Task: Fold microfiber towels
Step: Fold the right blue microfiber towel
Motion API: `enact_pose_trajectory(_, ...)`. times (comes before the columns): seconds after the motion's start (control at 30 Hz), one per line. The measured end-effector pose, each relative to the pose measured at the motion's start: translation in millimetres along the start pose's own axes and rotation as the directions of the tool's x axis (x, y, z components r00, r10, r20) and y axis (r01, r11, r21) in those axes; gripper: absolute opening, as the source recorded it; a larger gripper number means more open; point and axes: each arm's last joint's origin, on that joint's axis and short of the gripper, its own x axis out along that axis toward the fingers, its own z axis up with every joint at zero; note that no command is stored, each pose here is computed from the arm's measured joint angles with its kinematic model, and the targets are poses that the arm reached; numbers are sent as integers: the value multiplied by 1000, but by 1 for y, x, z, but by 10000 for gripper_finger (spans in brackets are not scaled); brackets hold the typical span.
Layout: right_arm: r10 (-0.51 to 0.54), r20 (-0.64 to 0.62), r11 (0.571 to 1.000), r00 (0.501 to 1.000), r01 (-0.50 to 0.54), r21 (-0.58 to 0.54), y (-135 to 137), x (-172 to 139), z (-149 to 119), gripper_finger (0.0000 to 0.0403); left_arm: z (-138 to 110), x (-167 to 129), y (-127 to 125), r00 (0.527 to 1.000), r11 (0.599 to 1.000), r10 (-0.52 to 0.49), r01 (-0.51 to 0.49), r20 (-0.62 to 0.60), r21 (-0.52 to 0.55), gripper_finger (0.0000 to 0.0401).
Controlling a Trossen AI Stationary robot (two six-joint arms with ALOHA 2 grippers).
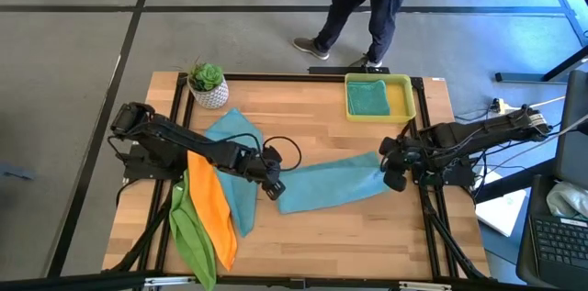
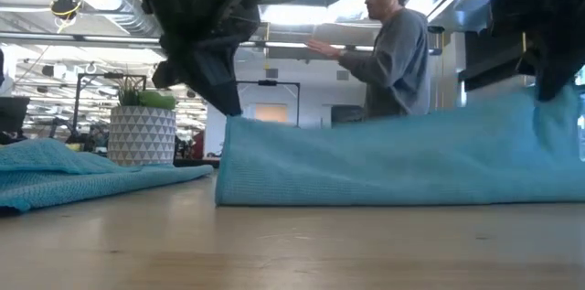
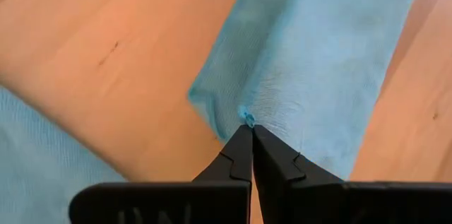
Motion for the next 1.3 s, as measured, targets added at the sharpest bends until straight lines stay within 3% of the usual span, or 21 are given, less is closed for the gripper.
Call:
enact_pose_trajectory(0.4,-66,-8,998,998,66,14,-6,19,-7,34,9,12,9,999,999,48,-48,14,3,0)
enact_pose_trajectory(0.8,-284,96,950,954,266,165,-15,22,-6,35,9,12,10,999,999,52,-52,12,-17,0)
enact_pose_trajectory(1.3,-246,51,964,968,239,116,-15,24,-5,35,4,12,14,992,990,126,-125,-1,-63,0)
